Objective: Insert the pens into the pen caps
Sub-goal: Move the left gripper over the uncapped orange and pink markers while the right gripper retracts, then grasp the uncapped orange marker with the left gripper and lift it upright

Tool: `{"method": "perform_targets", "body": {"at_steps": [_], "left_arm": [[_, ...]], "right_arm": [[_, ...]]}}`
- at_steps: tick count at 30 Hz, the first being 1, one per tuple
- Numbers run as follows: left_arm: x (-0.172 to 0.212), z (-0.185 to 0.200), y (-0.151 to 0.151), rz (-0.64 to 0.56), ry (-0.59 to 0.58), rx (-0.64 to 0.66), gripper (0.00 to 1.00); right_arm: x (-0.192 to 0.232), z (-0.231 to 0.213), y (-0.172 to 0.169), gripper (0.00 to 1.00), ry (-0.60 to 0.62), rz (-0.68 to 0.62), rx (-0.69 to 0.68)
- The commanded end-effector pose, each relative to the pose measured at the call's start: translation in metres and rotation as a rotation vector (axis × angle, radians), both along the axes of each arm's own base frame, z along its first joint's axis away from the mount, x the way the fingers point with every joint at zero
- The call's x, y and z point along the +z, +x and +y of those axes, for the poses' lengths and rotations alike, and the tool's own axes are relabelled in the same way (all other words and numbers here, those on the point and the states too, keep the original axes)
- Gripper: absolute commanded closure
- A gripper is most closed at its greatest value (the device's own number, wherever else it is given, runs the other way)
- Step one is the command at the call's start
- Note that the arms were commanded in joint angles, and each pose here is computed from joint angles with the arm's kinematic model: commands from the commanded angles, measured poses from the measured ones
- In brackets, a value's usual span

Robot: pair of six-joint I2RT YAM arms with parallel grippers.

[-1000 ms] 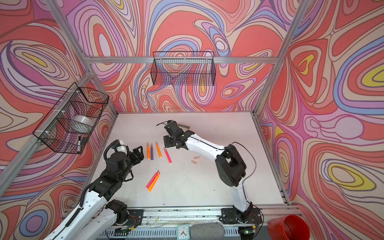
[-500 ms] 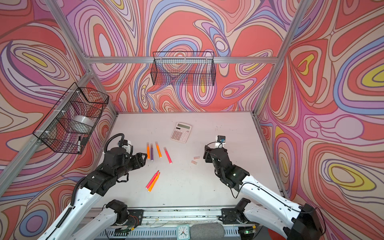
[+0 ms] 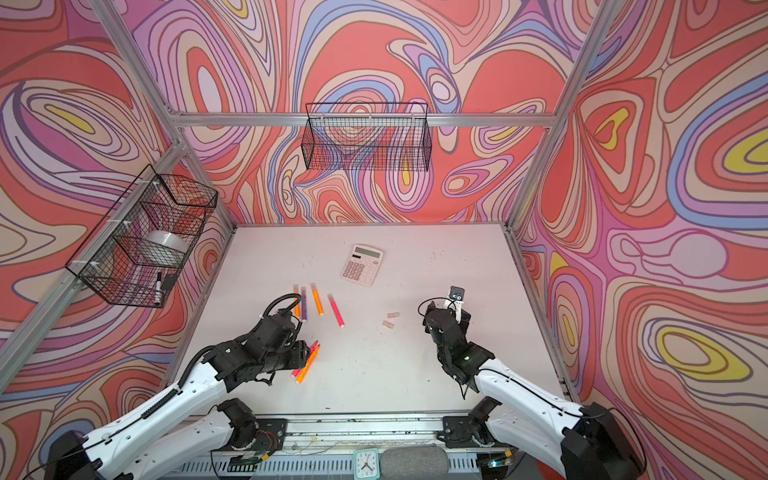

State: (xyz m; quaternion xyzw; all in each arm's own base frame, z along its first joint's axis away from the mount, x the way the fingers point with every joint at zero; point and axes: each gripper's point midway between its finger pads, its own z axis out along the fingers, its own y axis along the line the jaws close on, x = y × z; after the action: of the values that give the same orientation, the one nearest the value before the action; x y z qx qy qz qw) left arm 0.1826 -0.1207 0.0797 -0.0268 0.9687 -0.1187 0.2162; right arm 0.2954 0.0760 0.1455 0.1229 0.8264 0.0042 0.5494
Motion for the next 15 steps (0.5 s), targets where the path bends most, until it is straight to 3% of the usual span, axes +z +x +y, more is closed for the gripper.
{"method": "perform_targets", "body": {"at_steps": [1, 9, 15], "left_arm": [[-0.001, -0.006, 0.004, -0.017, -0.022, -0.012, 0.43], [-0.021, -0.005, -0.010, 0.041, -0.009, -0.054, 0.52], [-0.028, -0.006, -0.014, 0.066, -0.002, -0.068, 0.53]], "right_arm": [[0.005, -0.006, 0.002, 0.22, 0.016, -0.032, -0.041], [-0.005, 0.003, 0.013, 0.22, -0.029, 0.040, -0.037], [-0.006, 0.004, 0.014, 0.22, -0.035, 0.050, -0.033]]}}
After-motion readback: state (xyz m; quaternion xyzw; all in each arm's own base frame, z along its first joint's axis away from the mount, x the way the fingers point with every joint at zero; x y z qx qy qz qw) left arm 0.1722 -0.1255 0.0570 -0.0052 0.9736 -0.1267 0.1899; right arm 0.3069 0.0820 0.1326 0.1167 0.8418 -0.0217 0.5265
